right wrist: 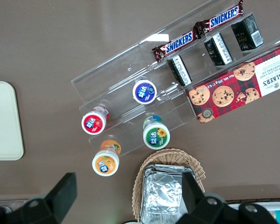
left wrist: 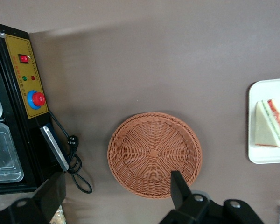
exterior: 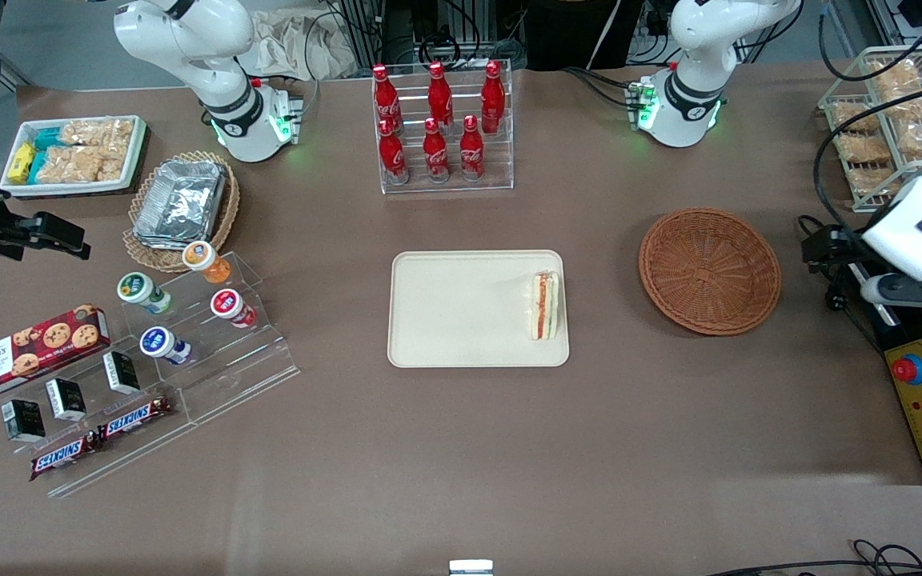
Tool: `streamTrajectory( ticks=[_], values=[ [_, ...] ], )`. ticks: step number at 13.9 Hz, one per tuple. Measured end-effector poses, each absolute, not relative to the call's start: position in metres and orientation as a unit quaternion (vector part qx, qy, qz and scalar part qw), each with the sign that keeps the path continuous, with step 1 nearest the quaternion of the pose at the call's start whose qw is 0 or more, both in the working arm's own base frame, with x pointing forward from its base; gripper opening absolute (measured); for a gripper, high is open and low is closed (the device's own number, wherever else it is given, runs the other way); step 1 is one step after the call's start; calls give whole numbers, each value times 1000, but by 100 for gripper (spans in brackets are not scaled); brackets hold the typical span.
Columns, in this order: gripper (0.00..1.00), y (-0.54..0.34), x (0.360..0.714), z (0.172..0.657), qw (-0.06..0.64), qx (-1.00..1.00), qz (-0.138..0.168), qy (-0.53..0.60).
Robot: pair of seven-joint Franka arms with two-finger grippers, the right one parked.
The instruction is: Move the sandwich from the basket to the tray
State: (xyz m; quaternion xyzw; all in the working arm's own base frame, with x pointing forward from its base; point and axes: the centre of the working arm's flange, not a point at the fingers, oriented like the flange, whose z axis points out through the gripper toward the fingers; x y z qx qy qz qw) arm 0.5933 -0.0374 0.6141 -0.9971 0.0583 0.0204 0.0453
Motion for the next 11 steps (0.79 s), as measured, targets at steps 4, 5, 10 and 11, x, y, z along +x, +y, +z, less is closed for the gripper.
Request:
streamTrajectory(
  ticks=[4, 5, 10, 11],
  values=[
    [100, -26, 598, 608, 3, -999, 28, 46],
    [100, -24, 600, 604, -5, -998, 32, 45],
    [100, -24, 602, 601, -11, -998, 34, 45],
    [100, -24, 602, 601, -11, -998, 34, 45]
  ],
)
